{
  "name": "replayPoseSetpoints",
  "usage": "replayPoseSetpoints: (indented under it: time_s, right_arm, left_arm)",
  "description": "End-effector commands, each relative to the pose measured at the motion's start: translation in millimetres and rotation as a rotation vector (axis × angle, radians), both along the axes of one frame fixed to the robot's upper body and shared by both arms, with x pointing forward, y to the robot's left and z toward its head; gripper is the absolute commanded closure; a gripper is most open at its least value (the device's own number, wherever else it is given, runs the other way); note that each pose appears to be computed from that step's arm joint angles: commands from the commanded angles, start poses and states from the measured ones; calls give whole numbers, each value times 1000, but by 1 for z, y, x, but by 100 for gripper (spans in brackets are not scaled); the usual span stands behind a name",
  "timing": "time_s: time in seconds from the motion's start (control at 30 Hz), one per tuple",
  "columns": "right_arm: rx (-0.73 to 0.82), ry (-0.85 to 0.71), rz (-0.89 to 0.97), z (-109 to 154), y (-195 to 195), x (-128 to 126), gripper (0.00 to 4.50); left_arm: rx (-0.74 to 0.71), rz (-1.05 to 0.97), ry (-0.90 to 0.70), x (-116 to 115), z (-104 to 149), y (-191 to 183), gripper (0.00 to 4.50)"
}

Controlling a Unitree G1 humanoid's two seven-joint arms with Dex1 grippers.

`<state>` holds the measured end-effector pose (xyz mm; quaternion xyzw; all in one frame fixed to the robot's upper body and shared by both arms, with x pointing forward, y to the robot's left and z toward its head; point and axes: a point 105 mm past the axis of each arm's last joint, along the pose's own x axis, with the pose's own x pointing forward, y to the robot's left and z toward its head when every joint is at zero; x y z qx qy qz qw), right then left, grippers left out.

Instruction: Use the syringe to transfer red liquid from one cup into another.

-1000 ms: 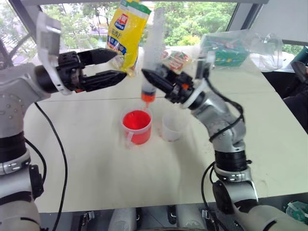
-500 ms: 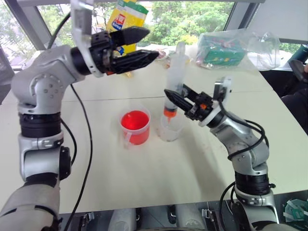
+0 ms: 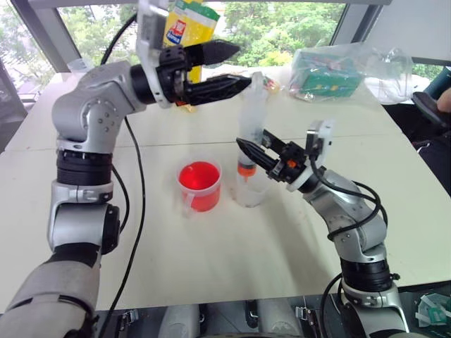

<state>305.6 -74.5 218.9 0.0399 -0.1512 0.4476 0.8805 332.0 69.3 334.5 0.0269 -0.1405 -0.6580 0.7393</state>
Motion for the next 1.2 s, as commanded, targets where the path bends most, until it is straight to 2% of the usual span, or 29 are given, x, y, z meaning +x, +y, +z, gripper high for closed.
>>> replayPoseSetpoints:
  time_s: [0.03, 0.5, 0.6, 0.83, 0.87, 1.2]
  right_arm:
    - [14, -62, 3, 13, -1, -7, 311]
    - [0, -68, 11, 13, 1, -9, 311]
    - [-7, -70, 10, 13, 1, -9, 311]
    - [-15, -79, 3, 14, 0, -10, 311]
    - [-15, -81, 1, 15, 0, -10, 311]
    - [27, -110, -19, 34, -7, -10, 311]
  left_arm:
    - [-8, 2, -56, -1, 11, 0, 5]
    - [7, 23, -80, 20, 2, -20, 5]
    - [17, -7, -92, 17, 1, -26, 82]
    - [37, -85, -82, 9, -6, -36, 426]
    - [43, -97, -80, 8, -7, -37, 443]
    - [122, -161, -80, -6, -29, -43, 443]
